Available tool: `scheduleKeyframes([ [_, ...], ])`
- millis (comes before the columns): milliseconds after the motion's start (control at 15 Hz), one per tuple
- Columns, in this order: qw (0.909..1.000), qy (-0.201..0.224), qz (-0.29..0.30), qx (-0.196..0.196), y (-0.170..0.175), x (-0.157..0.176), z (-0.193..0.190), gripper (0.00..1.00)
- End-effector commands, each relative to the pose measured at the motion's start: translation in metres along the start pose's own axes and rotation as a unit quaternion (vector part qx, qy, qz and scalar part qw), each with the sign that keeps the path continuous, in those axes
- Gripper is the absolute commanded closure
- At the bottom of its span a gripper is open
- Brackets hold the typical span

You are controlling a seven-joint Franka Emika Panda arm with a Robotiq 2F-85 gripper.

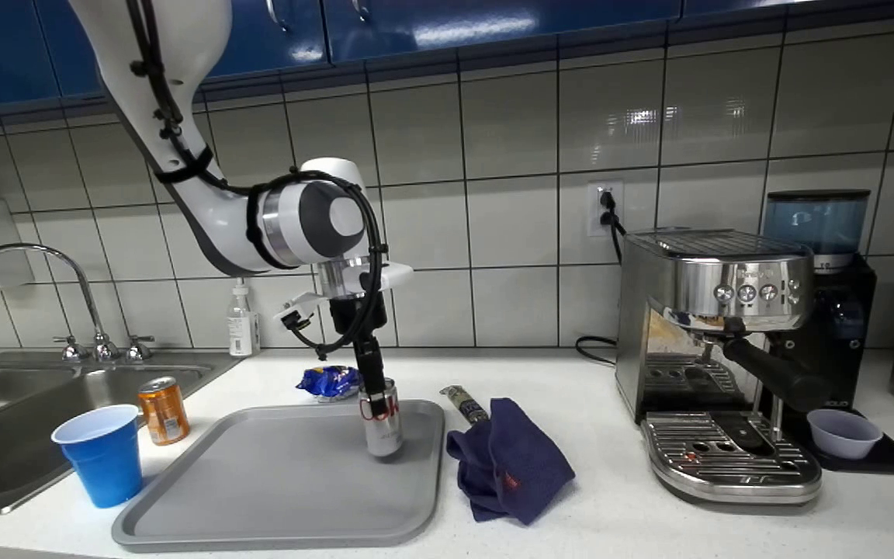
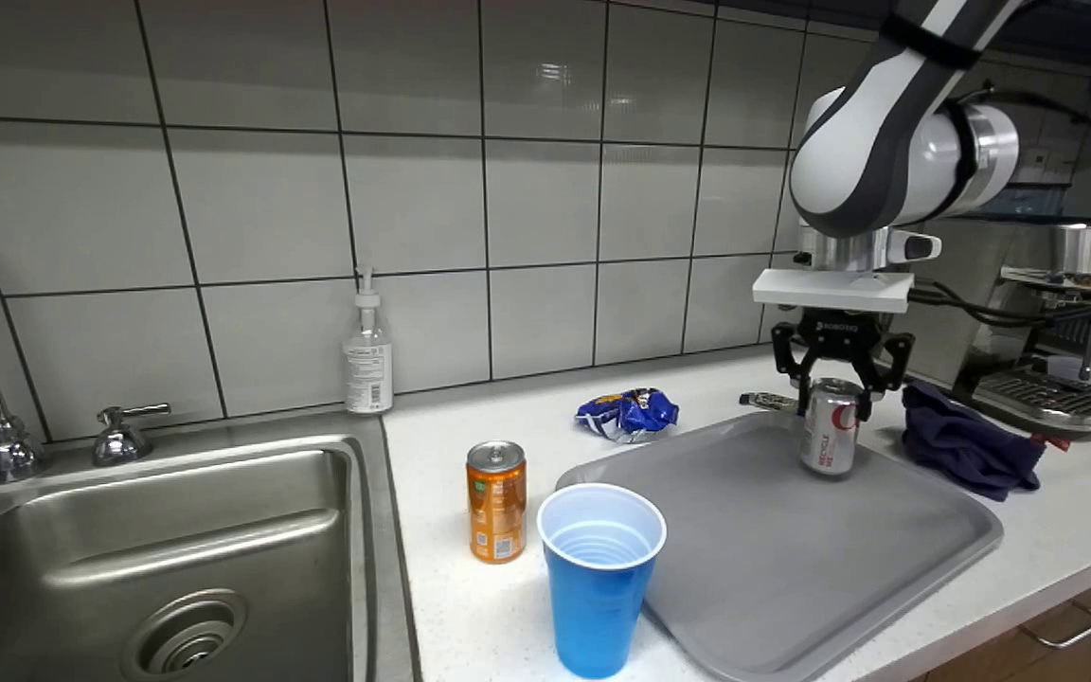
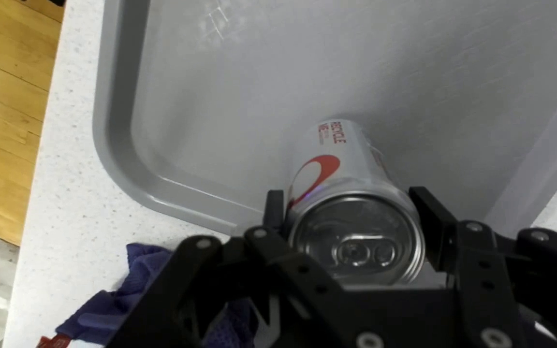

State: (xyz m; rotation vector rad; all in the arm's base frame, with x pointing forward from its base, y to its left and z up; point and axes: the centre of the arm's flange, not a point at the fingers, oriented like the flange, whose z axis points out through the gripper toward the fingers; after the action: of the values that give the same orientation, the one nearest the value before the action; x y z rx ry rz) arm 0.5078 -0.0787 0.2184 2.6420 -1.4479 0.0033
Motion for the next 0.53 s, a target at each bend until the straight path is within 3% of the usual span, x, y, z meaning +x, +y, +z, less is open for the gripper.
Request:
scheduleKeyframes([
  [0, 0.9999, 0.002, 0.012, 0.002, -0.027, 0.018, -0.007, 0.59],
  [467, 0.9998, 0.006, 0.014, 0.016, -0.057, 0.035, -0.019, 0.59],
])
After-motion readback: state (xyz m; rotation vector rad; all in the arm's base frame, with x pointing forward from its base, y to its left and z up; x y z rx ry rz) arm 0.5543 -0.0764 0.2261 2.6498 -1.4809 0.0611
